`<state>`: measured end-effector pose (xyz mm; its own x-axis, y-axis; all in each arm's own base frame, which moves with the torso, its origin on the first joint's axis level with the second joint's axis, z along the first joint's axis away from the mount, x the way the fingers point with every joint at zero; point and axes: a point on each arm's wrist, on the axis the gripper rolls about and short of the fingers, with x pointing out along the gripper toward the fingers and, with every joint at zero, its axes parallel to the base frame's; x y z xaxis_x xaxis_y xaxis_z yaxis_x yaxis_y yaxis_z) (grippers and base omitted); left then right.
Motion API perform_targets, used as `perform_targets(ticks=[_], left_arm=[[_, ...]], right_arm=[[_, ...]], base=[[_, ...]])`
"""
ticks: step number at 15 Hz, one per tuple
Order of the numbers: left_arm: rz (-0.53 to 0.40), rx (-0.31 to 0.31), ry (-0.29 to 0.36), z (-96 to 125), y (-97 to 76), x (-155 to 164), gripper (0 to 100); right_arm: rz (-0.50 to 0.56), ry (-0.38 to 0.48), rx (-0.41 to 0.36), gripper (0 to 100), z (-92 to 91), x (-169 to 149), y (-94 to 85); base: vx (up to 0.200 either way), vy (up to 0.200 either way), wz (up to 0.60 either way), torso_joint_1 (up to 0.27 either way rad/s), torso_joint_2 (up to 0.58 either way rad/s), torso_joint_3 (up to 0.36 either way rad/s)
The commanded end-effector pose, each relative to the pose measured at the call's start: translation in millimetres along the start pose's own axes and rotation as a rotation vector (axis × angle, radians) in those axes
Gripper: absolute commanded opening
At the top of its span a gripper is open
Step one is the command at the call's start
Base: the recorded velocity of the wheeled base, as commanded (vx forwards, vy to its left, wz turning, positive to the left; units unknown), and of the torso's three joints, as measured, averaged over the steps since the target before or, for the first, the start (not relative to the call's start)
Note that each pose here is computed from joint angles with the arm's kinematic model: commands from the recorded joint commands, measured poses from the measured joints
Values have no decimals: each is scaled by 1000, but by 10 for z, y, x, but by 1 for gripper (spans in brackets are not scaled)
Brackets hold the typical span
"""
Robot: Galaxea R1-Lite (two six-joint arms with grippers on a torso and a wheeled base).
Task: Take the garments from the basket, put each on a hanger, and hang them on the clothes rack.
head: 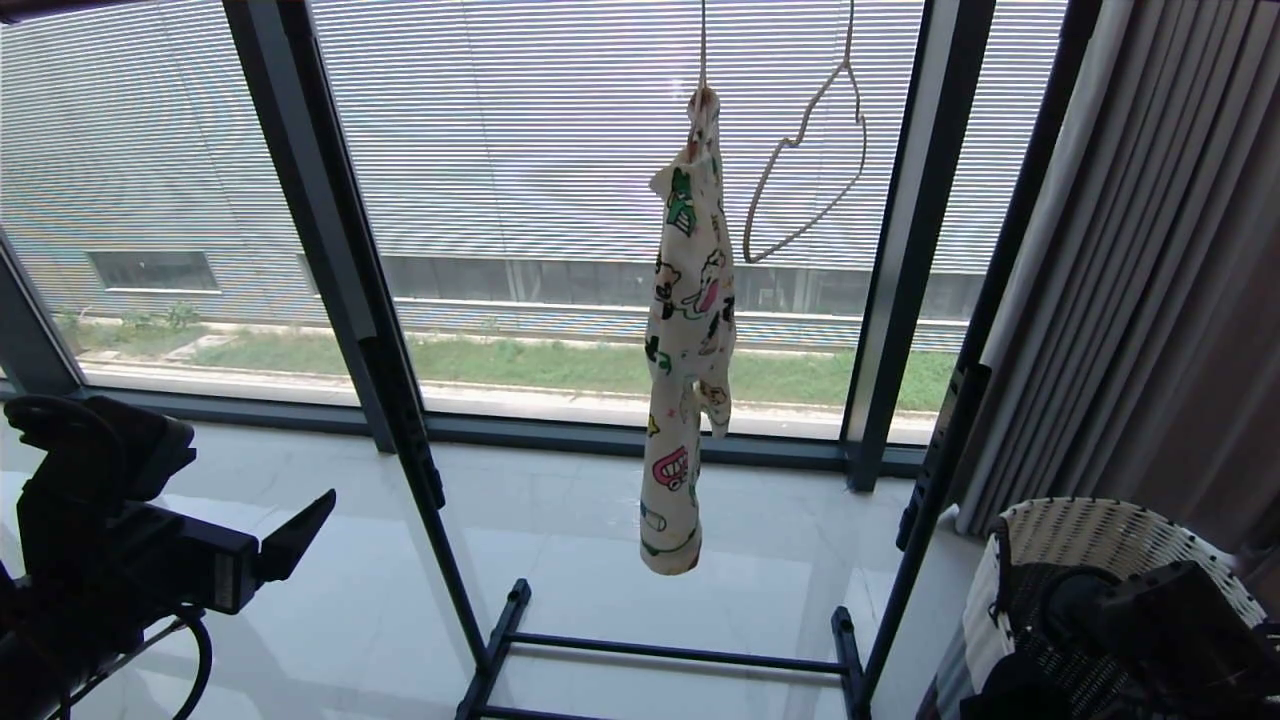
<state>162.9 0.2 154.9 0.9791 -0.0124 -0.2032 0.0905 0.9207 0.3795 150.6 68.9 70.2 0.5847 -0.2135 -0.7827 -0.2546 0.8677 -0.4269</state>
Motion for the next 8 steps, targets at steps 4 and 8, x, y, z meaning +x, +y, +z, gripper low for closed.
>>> perform_targets(ticks=[4,8], left_arm=[[0,2,-14,5,-7,-47,100],[2,1,-12,-19,-15,-83,100]], right_arm=[[-40,115,9,100,61,540,54],[-75,125,34,100,85,820,-13]], base=[[0,0,0,0,0,0],[0,0,0,0,0,0]])
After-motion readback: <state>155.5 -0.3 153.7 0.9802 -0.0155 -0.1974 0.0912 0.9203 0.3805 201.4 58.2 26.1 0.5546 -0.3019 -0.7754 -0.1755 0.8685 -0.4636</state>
